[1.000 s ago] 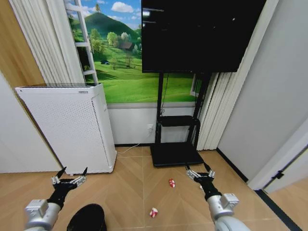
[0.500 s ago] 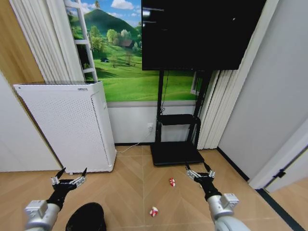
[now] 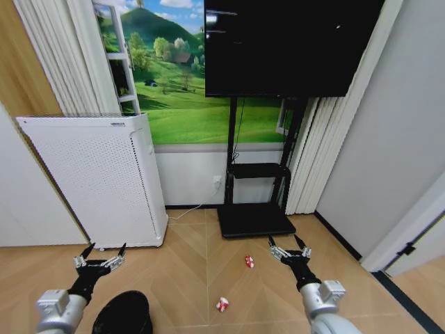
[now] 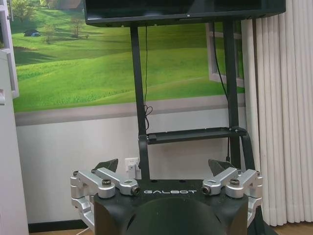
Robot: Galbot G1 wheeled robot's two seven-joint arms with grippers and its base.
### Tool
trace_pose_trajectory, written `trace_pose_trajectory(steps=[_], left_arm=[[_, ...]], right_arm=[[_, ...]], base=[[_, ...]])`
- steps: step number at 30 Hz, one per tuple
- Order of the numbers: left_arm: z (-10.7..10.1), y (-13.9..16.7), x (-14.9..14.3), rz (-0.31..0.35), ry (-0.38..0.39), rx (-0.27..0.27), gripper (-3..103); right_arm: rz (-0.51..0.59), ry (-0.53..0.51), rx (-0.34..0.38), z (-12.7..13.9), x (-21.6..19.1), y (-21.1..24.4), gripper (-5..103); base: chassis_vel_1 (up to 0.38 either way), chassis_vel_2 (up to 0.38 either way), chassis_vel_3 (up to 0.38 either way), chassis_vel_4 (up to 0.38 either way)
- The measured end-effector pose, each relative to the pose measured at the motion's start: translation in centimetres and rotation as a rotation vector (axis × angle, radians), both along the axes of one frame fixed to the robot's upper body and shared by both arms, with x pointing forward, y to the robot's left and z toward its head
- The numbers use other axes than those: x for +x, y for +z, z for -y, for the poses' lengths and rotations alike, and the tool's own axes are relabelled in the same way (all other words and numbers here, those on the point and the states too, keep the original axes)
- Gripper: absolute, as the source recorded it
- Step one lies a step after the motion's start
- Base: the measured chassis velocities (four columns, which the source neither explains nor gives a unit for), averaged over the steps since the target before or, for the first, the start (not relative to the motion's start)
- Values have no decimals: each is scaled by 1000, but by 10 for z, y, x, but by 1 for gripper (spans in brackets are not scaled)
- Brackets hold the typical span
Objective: Pick up the trash bin and place the garbage on the floor into it.
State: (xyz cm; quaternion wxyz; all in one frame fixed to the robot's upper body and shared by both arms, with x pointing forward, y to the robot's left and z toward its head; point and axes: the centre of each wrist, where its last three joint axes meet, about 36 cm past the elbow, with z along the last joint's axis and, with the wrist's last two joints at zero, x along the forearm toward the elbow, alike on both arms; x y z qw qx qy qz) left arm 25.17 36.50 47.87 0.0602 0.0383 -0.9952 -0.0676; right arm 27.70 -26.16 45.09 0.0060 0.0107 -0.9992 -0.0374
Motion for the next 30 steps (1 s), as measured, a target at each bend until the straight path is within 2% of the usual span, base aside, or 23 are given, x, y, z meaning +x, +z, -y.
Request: trace_pose_trajectory(steps=[30], left_arm=[[-4, -4, -3, -5, 4, 1, 100]], right_arm=[[-7, 0, 6, -1, 0, -3, 100]], base=[[0, 0, 0, 0]])
